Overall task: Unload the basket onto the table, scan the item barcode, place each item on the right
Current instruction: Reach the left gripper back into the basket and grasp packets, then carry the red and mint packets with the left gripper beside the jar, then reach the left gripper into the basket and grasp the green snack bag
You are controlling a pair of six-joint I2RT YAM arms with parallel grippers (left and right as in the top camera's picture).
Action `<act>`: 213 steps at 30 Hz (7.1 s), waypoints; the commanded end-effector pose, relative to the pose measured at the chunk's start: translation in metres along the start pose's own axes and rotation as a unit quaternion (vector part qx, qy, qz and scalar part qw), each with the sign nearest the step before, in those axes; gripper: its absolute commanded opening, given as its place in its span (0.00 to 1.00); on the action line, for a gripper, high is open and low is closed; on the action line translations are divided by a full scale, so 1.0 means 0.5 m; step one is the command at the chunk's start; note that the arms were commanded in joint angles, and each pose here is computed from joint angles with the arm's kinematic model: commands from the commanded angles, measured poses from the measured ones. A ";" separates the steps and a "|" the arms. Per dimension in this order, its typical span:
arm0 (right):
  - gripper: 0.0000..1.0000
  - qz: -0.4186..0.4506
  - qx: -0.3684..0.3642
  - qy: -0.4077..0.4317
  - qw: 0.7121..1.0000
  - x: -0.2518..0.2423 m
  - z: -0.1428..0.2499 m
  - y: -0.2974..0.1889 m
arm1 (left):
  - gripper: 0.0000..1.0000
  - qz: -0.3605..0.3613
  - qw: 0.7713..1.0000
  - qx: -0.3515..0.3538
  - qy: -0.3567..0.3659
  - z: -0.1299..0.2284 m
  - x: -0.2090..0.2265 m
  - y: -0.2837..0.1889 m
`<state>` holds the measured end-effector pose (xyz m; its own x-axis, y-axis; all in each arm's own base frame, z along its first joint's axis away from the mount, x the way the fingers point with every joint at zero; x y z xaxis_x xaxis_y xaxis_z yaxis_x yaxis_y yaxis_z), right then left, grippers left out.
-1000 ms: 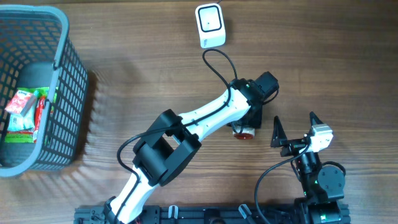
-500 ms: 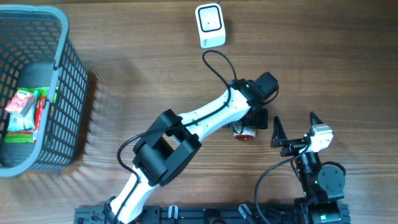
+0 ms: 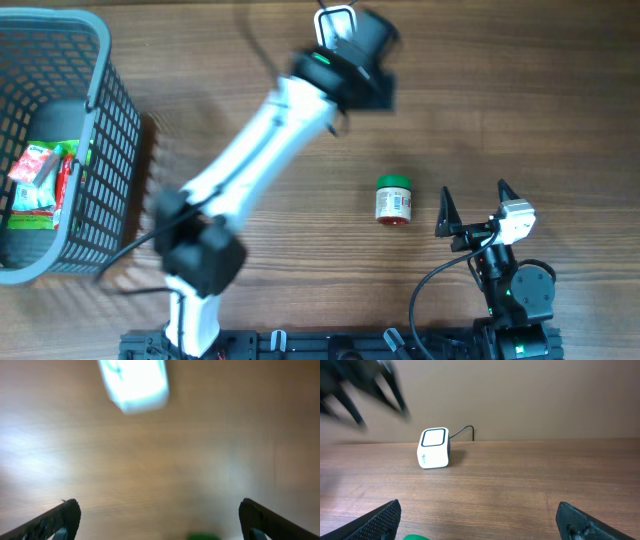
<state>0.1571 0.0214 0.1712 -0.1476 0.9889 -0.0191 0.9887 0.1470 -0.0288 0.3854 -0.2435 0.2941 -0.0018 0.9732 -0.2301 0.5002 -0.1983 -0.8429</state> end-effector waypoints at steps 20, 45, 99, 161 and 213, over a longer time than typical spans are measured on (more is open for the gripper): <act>1.00 0.000 -0.003 -0.003 1.000 -0.001 -0.001 0.000 | 0.98 -0.345 0.905 -0.093 -0.232 -0.039 0.852 -0.482; 1.00 0.000 -0.003 -0.003 1.000 -0.001 -0.001 0.000 | 1.00 -0.262 0.933 0.195 -0.149 0.123 1.099 -0.081; 1.00 0.000 -0.003 -0.003 1.000 -0.001 -0.001 0.000 | 0.04 -0.212 0.947 0.218 -0.106 0.194 1.139 -0.001; 1.00 0.000 -0.003 -0.003 1.000 -0.001 -0.001 0.000 | 1.00 0.030 0.990 0.135 -0.008 0.297 -0.002 0.072; 1.00 0.000 -0.003 -0.003 1.000 -0.001 -0.001 0.000 | 1.00 -0.413 0.862 -0.096 -0.278 -0.018 0.853 -0.342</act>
<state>0.1571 0.0214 0.1711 -0.1476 0.9889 -0.0191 0.9887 0.1470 -0.0292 0.2958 0.1715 0.3924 -0.8482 0.5297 0.0016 0.4055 0.6511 -0.6416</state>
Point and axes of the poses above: each gripper's point midway between its finger pads, its own y axis out along the fingers, its own x axis along the line the jaws close on, z = x × y, the point moved 9 cm from there along -y, back along the fingers, and after that the axes turned 6 degrees about -y, right-handed, at the moved point
